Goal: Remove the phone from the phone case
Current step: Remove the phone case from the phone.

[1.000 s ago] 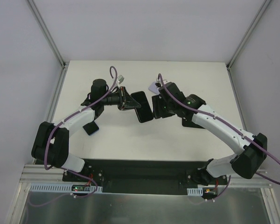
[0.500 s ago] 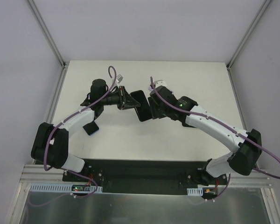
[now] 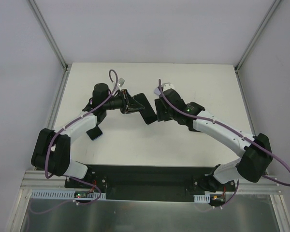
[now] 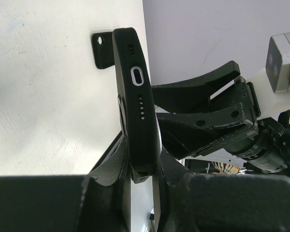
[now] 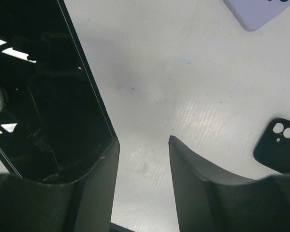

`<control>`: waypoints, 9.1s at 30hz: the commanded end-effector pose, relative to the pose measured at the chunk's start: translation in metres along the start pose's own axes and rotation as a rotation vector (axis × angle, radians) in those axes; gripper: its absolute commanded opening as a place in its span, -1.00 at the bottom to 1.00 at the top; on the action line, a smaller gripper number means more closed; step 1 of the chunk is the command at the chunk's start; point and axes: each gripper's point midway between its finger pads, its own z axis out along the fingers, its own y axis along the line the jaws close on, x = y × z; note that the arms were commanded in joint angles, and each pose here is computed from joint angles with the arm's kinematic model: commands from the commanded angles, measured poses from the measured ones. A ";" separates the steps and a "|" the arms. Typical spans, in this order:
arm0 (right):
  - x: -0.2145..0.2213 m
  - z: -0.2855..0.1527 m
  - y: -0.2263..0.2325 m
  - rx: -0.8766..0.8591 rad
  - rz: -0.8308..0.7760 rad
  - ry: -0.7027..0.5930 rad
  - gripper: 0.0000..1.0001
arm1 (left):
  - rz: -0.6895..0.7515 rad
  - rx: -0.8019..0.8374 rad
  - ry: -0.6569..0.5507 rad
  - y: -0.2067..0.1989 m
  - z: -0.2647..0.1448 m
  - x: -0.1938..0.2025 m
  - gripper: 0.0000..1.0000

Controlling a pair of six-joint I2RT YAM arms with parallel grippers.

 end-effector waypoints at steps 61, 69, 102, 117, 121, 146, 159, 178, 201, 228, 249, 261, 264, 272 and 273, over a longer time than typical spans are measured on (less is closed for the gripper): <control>-0.030 -0.065 0.089 -1.065 0.464 0.088 -0.97 | 0.295 0.477 0.042 -0.109 -0.036 0.017 -0.39; -0.033 -0.069 0.097 -1.083 0.459 0.093 -0.97 | 0.292 0.486 0.073 -0.111 -0.022 0.019 -0.30; -0.016 -0.081 0.007 -0.291 0.203 0.002 -0.01 | 0.305 0.407 0.037 -0.115 -0.019 0.019 -1.00; -0.038 -0.112 0.042 -0.277 0.086 -0.136 -0.03 | 0.280 0.234 0.007 -0.090 -0.014 0.014 -1.00; -0.041 -0.105 0.045 -0.232 0.064 -0.132 -0.02 | 0.282 0.235 0.004 -0.092 -0.016 0.015 -1.00; 0.026 -0.032 0.001 0.195 -0.094 0.087 -0.08 | 0.343 0.329 -0.031 -0.141 -0.038 0.018 -1.00; 0.060 0.000 0.009 0.060 -0.012 0.199 -0.10 | 0.349 0.391 -0.051 -0.159 -0.052 0.020 -1.00; 0.083 0.025 -0.022 0.313 -0.140 0.334 -0.16 | 0.379 0.453 -0.070 -0.188 -0.066 0.024 -1.00; 0.099 0.036 0.003 0.103 0.013 0.357 -0.17 | 0.403 0.455 -0.071 -0.188 -0.076 0.029 -1.00; -0.064 -0.042 -0.017 0.123 -0.021 0.003 -0.01 | 0.376 0.323 0.192 -0.099 -0.042 0.069 -1.00; -0.047 -0.039 -0.013 0.016 -0.006 0.023 -0.03 | 0.422 0.315 0.213 -0.091 -0.043 0.079 -1.00; -0.103 -0.076 -0.019 0.009 0.005 -0.128 -0.03 | 0.371 0.291 0.283 -0.070 -0.029 0.089 -1.00; -0.105 -0.075 -0.011 -0.028 -0.010 -0.116 -0.03 | 0.373 0.293 0.290 -0.070 -0.027 0.090 -1.00; -0.098 -0.087 0.023 -0.189 -0.100 -0.144 -0.03 | 0.365 0.287 0.296 -0.067 -0.023 0.089 -1.00; -0.097 -0.088 0.026 -0.200 -0.108 -0.143 -0.03 | 0.366 0.288 0.299 -0.068 -0.023 0.090 -1.00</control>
